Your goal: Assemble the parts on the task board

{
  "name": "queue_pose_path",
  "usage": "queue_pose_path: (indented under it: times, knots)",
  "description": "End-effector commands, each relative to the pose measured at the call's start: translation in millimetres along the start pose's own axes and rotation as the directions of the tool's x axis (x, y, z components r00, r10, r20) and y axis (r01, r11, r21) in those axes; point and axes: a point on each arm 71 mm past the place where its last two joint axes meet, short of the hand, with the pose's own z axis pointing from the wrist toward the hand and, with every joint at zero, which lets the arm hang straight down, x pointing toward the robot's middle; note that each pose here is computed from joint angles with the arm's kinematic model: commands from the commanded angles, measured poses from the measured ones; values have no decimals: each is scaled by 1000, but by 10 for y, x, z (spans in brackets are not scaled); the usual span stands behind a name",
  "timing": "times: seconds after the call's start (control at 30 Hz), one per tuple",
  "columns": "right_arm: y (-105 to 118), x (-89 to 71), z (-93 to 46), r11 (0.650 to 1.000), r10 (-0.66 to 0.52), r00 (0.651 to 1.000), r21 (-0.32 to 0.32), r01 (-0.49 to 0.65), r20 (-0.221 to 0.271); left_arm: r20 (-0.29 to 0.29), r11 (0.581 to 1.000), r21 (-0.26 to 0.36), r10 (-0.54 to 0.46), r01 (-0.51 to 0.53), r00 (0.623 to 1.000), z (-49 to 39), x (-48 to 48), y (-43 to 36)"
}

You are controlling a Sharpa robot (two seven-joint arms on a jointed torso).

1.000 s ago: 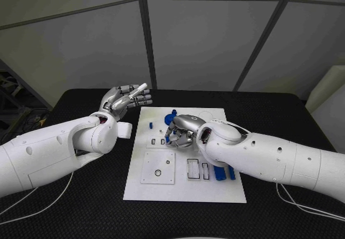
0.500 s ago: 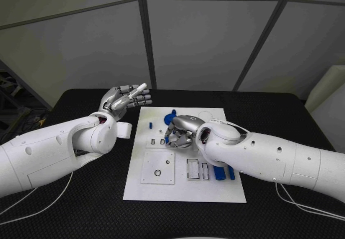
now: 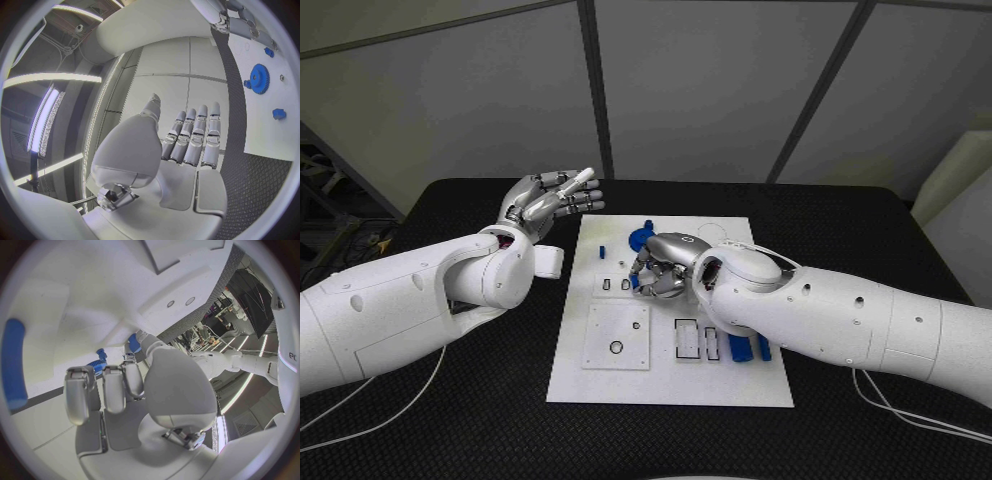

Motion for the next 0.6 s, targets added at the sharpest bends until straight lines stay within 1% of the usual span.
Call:
queue_pose_path:
  times: [0.03, 0.43, 0.5, 0.6]
  knots:
    - [-21, 41, -2, 1000, -13, 1000, 18, 13, -21, -15, 1000, 5, -2, 2, 1000, 4, 16, -11]
    - [-21, 26, -2, 1000, -9, 1000, 18, 9, -1, -17, 1000, 2, -3, 3, 1000, 1, 11, -10]
    - [-19, 21, -3, 1000, -7, 1000, 15, 7, 7, -17, 1000, 2, -4, 4, 1000, 1, 10, -10]
    - [-7, 1, -9, 1000, 1, 999, 5, -1, 34, -18, 1000, 1, -4, 4, 1000, 1, 10, -10]
